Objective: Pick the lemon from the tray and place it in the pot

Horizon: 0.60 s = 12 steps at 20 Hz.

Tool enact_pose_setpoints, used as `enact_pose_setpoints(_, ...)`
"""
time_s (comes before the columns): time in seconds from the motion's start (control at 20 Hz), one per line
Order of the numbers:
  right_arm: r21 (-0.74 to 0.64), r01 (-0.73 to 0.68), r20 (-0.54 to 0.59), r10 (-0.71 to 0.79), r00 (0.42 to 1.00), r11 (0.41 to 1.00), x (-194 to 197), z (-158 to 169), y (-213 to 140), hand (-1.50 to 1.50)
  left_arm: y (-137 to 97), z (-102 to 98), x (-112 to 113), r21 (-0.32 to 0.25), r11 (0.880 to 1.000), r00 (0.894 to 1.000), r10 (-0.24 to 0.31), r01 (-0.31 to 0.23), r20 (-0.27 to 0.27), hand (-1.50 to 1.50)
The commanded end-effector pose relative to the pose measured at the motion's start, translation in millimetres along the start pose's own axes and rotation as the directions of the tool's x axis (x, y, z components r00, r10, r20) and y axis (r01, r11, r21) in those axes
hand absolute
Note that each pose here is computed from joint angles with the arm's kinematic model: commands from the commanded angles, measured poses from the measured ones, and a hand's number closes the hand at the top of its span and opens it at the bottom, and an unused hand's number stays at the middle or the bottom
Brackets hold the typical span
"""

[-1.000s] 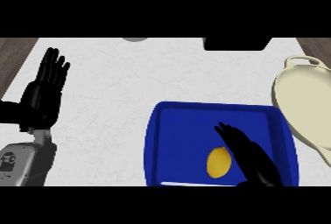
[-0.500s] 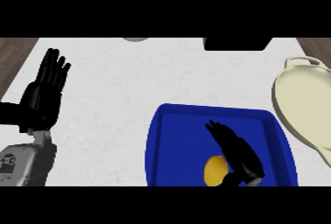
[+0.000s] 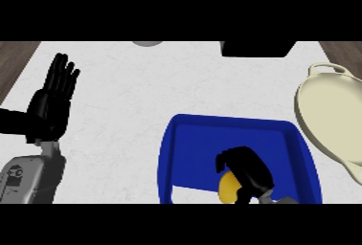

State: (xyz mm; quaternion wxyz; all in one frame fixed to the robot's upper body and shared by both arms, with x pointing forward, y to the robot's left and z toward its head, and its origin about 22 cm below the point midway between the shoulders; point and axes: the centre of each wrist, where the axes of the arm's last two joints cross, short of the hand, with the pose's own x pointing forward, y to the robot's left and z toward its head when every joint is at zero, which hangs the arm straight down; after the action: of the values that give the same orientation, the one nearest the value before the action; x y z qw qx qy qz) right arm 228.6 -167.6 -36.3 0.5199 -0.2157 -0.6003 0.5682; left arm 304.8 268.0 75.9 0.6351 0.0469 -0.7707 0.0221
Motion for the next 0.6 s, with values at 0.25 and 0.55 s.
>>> enact_pose_setpoints(0.25, -0.127, -0.045, -0.041, 0.041, 0.998, 0.991, 9, 5, 9, 1.50, -1, 0, -1, 0.017, 1.000, 1.000, -0.003, 0.003, 0.001, 0.00)
enact_pose_setpoints(0.55, -0.209, -0.093, -0.045, 0.085, 0.995, 0.973, 46, 56, -24, 1.50, 8, 17, -5, 0.017, 1.000, 1.000, -0.021, 0.021, -0.015, 0.00)
